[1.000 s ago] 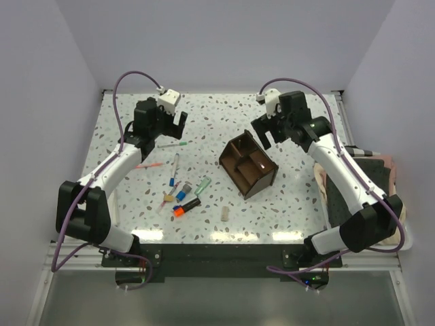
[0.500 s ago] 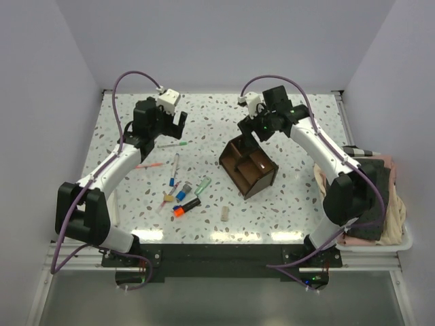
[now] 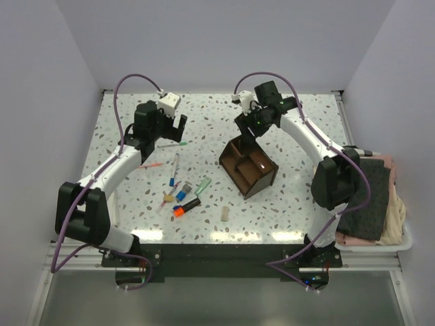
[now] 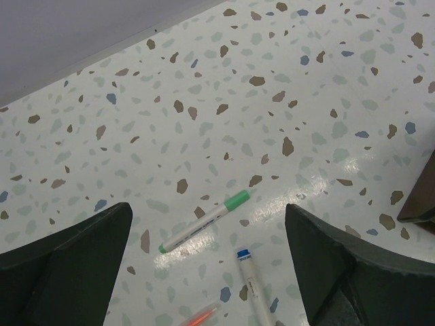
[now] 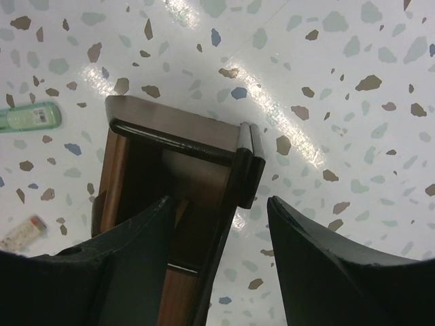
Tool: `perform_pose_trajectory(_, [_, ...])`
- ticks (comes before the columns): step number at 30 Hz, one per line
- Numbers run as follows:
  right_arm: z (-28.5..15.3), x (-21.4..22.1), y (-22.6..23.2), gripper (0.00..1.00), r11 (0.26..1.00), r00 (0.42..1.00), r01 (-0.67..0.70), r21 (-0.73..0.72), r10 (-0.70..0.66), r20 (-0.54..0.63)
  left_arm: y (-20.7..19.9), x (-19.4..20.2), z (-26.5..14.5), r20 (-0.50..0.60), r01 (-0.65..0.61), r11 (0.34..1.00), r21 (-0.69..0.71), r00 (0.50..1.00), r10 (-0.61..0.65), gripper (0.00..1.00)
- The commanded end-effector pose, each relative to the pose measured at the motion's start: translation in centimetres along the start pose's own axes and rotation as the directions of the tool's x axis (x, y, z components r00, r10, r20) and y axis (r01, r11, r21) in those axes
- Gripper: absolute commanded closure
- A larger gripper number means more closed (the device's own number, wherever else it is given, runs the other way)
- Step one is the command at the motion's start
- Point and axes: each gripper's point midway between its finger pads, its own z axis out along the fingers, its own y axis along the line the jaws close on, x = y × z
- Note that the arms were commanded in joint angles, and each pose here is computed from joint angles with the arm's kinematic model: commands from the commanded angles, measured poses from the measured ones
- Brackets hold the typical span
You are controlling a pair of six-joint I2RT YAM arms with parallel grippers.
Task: Sort the stationery into containers
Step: Move the storage box to the center of the board.
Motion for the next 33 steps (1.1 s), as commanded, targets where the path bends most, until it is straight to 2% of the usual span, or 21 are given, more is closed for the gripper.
perform_pose_trajectory(1, [-0.9,-0.8,-0.1,0.40,1.000,1.000,0.017,-0.001,-0.017,0.004,0.6,-1.8,-0.5,0.055,-0.014,1.000,-0.025,0.998,0.015,0.00])
perform_pose_trajectory(18, [-1.1,-0.4,-0.1,0.39,1.000,1.000,0.025,0.012,-0.025,-0.005,0.3,-1.4,0.1,0.034,-0.010,1.000,-0.010,0.999,0.010,0.00])
perform_pose_trajectory(26, [-0.1,0.0,-0.6,0.55,0.998,0.998,0.053,0.036,-0.052,-0.042,0.4,-1.1,0.1,0.030,-0.013,1.000,-0.017,0.999,0.013,0.00])
perform_pose_trajectory(30, [0.5,0.1,-0.7,0.68,0.994,0.991,0.110,0.028,-0.108,-0.083,0.4,-1.0,0.2,0.028,-0.009,1.000,-0.018,1.000,0.010,0.00])
perform_pose_trajectory(31, [0.6,0.1,-0.8,0.76,0.993,0.989,0.118,0.024,-0.115,-0.095,0.4,-1.0,0.2,0.027,-0.011,1.000,-0.016,1.000,0.011,0.00])
perform_pose_trajectory(33, [1.3,0.2,-1.0,0.81,0.989,0.980,0.149,-0.002,-0.148,-0.131,0.5,-0.8,0.3,0.023,-0.011,1.000,-0.019,1.000,0.011,0.00])
